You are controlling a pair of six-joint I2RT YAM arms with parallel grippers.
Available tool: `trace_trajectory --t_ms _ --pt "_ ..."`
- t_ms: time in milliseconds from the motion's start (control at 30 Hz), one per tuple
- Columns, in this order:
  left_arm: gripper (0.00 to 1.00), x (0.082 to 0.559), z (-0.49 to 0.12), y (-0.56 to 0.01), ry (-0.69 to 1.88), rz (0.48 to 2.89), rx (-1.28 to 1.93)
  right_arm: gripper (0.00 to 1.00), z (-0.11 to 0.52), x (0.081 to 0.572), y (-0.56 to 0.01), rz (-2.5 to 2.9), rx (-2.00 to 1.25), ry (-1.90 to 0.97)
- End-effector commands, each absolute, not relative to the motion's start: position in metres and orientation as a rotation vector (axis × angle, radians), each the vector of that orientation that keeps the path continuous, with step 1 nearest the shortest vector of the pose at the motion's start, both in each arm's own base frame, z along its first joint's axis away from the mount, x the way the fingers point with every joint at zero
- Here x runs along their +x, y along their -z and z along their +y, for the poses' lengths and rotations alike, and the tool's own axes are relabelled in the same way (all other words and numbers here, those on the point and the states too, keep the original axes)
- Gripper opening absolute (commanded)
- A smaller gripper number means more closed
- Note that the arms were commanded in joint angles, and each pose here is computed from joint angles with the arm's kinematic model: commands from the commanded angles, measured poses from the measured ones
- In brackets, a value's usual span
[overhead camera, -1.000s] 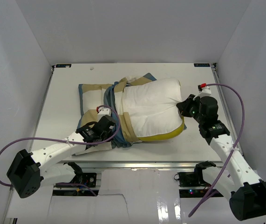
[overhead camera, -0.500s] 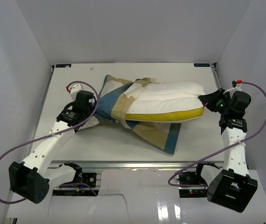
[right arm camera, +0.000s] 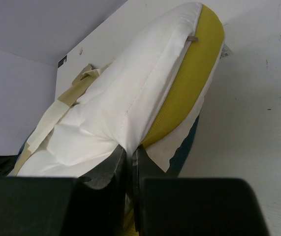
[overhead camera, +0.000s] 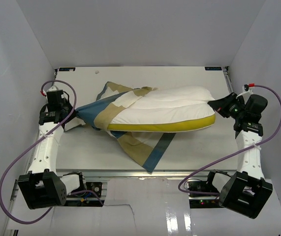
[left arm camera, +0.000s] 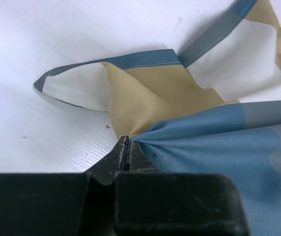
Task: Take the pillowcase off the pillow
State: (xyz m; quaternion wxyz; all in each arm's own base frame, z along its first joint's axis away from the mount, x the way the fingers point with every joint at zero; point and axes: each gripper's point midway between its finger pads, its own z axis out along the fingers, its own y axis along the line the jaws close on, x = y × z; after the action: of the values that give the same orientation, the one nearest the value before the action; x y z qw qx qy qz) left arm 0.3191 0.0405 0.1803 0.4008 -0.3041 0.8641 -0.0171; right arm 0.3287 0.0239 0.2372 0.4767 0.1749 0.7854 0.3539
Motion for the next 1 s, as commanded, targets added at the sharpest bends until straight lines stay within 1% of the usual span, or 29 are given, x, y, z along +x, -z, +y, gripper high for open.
trace_trajectory --t_ms 0,133,233,333,367,500,700,800,833,867,933,967 --pt "0.00 0.329 0.071 -0.239 -0.028 1.974 -0.797 0.08 -0.030 0.355 -0.290 1.718 0.427 -0.631" --pt "0.00 0.342 0.069 -0.260 0.000 1.975 -0.772 0.08 -0.039 0.358 -0.287 1.721 0.449 -0.620" --pt "0.00 0.343 0.090 -0.277 -0.107 1.904 -0.809 0.08 -0.049 0.362 -0.285 1.724 0.479 -0.611" --pt "0.00 0.344 0.112 -0.285 -0.172 1.892 -0.852 0.08 -0.055 0.363 -0.282 1.726 0.501 -0.598" --pt "0.00 0.347 0.117 -0.297 -0.175 1.867 -0.855 0.08 -0.058 0.363 -0.281 1.724 0.507 -0.590" --pt "0.00 0.357 0.134 -0.303 -0.187 1.869 -0.887 0.08 -0.066 0.364 -0.279 1.725 0.517 -0.586" --pt "0.00 0.363 0.137 -0.320 -0.166 1.839 -0.869 0.08 -0.073 0.367 -0.280 1.725 0.531 -0.593" --pt "0.00 0.374 0.118 -0.326 -0.044 1.837 -0.803 0.08 -0.070 0.365 -0.283 1.716 0.514 -0.608" --pt "0.00 0.377 0.092 -0.318 0.108 1.875 -0.718 0.08 -0.066 0.365 -0.285 1.704 0.504 -0.636" --pt "0.00 0.380 0.074 -0.315 0.207 1.888 -0.668 0.08 -0.059 0.365 -0.292 1.682 0.446 -0.673" --pt "0.00 0.387 0.040 -0.298 0.329 1.941 -0.581 0.08 -0.044 0.367 -0.291 1.685 0.379 -0.750" --pt "0.00 0.390 0.029 -0.292 0.347 1.966 -0.562 0.08 -0.040 0.368 -0.289 1.698 0.359 -0.756"
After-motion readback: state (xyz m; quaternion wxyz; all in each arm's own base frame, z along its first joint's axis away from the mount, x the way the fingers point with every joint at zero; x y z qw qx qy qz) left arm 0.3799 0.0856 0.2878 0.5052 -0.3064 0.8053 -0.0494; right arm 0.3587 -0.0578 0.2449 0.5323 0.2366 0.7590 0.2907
